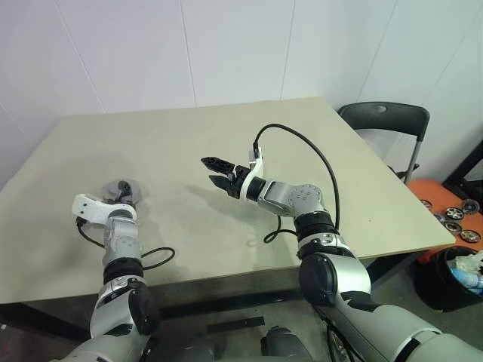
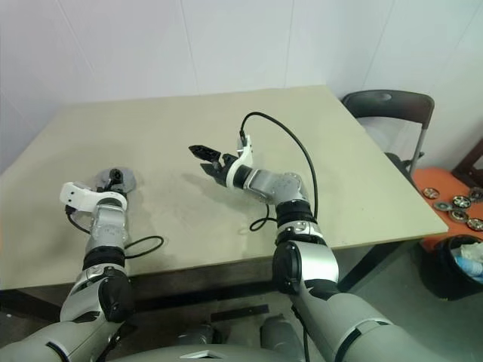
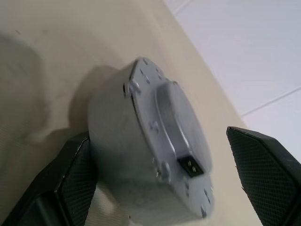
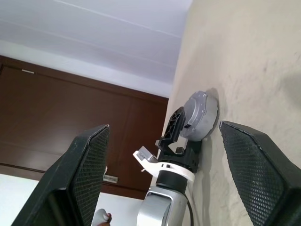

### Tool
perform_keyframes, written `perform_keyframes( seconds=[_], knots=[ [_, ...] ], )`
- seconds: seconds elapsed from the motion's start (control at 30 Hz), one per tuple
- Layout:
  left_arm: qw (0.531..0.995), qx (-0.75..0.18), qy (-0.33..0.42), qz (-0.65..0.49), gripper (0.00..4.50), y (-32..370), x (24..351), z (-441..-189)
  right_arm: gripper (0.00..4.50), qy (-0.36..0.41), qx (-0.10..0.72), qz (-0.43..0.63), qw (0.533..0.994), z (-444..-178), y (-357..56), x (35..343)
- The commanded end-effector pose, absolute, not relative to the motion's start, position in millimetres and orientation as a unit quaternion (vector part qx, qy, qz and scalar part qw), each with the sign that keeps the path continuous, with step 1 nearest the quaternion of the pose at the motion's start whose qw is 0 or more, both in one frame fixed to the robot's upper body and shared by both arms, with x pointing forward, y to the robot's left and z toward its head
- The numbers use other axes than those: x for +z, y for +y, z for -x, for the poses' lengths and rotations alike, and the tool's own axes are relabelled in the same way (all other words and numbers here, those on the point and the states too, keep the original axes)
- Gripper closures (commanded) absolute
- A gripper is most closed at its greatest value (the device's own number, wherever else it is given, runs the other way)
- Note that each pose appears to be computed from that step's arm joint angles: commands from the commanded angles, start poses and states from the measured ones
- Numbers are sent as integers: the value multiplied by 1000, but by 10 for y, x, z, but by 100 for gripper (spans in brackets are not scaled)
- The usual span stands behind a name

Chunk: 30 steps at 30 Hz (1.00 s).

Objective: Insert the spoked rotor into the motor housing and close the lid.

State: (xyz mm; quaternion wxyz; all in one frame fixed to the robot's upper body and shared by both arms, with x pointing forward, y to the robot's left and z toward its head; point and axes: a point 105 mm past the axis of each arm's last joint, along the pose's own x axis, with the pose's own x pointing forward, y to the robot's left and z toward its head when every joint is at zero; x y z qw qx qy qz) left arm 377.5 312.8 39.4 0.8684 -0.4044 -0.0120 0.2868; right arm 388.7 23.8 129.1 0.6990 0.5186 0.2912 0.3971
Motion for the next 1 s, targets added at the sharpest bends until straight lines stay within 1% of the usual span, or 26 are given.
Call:
perform_keyframes(
  seconds=[0.03,0.23,0.33,0.43,0.5,0.57,0.63,0.73,0.8,0.83,0.9,1.0],
  knots=[
    [847,383,3,368,6,3469,219,-3486,60,273,413,-512,702,-3910,260,1424],
    [836,449,16,315,6,3613,199,-3323,60,274,413,-508,705,-3910,260,1407],
    [837,468,10,282,6,3676,255,-3272,60,274,414,-507,705,-3902,268,1401],
    [850,471,-11,236,6,3722,415,-3276,60,275,417,-503,705,-3891,277,1395],
    [876,443,-44,183,6,3708,639,-3349,60,276,422,-495,708,-3875,283,1383],
    [917,368,-95,123,6,3563,954,-3512,60,274,429,-475,718,-3854,287,1365],
    [946,274,-141,100,6,3313,1218,-3666,60,261,442,-442,736,-3834,283,1368],
    [967,142,-188,94,6,2934,1509,-3784,60,222,464,-388,765,-3817,245,1421],
    [974,73,-200,83,6,2746,1621,-3806,60,190,463,-345,794,-3847,182,1432],
    [976,24,-202,73,6,2615,1663,-3815,60,168,428,-293,838,-3959,75,1365],
    [977,-46,-199,63,6,2434,1694,-3806,60,130,386,-212,888,-4089,-83,1313],
    [975,-126,-178,51,6,2240,1650,-3769,60,82,366,-146,915,-4169,-250,1341]
  ],
)
